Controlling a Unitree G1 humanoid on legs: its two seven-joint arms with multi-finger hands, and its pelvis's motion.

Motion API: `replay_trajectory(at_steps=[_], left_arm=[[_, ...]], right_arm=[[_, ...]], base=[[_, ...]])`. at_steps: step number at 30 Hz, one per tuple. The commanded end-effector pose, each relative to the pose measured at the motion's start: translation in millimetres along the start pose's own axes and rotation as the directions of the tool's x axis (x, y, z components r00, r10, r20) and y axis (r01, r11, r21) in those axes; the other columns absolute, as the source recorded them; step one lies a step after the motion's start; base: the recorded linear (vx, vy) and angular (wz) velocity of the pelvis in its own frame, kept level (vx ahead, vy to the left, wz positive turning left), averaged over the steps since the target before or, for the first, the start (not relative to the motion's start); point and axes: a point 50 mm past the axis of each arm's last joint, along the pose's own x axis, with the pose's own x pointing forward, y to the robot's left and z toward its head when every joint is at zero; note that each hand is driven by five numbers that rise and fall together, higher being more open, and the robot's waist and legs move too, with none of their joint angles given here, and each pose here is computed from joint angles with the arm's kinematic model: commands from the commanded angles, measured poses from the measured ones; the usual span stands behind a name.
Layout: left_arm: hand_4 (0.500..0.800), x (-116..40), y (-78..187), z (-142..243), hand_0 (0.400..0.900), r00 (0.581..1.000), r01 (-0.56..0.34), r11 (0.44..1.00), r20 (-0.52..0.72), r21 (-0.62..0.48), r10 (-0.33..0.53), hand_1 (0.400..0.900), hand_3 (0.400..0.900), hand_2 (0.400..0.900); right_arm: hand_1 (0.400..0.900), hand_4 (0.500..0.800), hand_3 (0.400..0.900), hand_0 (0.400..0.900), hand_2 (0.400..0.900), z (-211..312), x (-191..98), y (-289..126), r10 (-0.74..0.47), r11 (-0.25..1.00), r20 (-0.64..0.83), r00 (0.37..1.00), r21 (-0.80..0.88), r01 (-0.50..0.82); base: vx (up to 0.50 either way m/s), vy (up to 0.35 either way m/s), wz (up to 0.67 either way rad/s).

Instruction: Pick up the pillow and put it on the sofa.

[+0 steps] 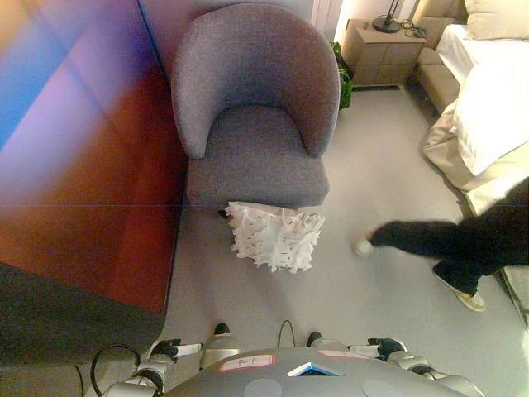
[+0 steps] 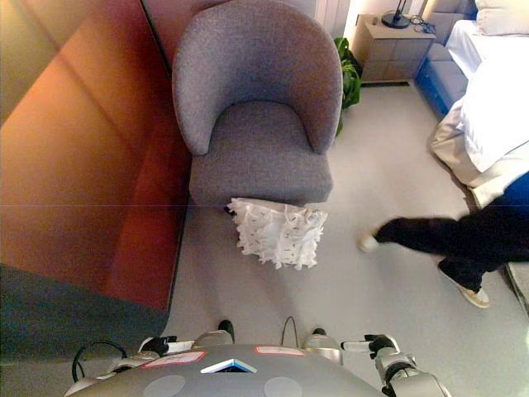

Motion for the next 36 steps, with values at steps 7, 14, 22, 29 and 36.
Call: replay_trajectory(at_steps=[7, 14, 22, 29, 36], left_arm=[[0.800, 1.0, 11, 19, 0.900, 1.000, -0.029, 0.999, -0.004, -0.014, 0.029, 0.900, 0.900, 0.900], [0.800, 0.9, 9, 17, 0.900, 0.999, -0.034, 0.999, -0.012, -0.014, 0.034, 0.900, 0.900, 0.900], [0.800, 1.0, 10, 16, 0.900, 0.999, -0.036, 0.999, -0.012, -0.015, 0.036, 0.900, 0.900, 0.900], [0.800, 0.8, 8, 18, 0.900, 0.999, -0.037, 0.999, -0.008, -0.010, 0.037, 0.900, 0.900, 0.900], [0.800, 0.4, 11, 31, 0.900, 0.999, -0.047, 0.999, 0.016, 0.010, 0.047, 0.900, 0.900, 0.900]], right_arm=[[0.900, 0.800, 0.900, 0.900, 0.900, 28, 0, -3, -0.040, 0.993, 0.032, 0.999, -0.106, 0.043], [0.900, 0.800, 0.900, 0.900, 0.900, 30, -1, -1, -0.042, 0.992, 0.038, 0.998, -0.115, 0.046], [0.900, 0.800, 0.900, 0.900, 0.900, 29, -1, -1, -0.043, 0.993, 0.037, 0.998, -0.111, 0.046], [0.900, 0.800, 0.900, 0.900, 0.900, 32, -1, 1, -0.036, 0.994, 0.050, 0.998, -0.104, 0.041], [0.900, 0.800, 0.900, 0.900, 0.900, 41, -2, 0, -0.033, 0.996, 0.074, 0.997, -0.077, 0.038]], base=[[0.000, 0.000, 0.00], [0.000, 0.000, 0.00], [0.000, 0.000, 0.00], [0.004, -0.013, 0.00], [0.001, -0.109, 0.05]])
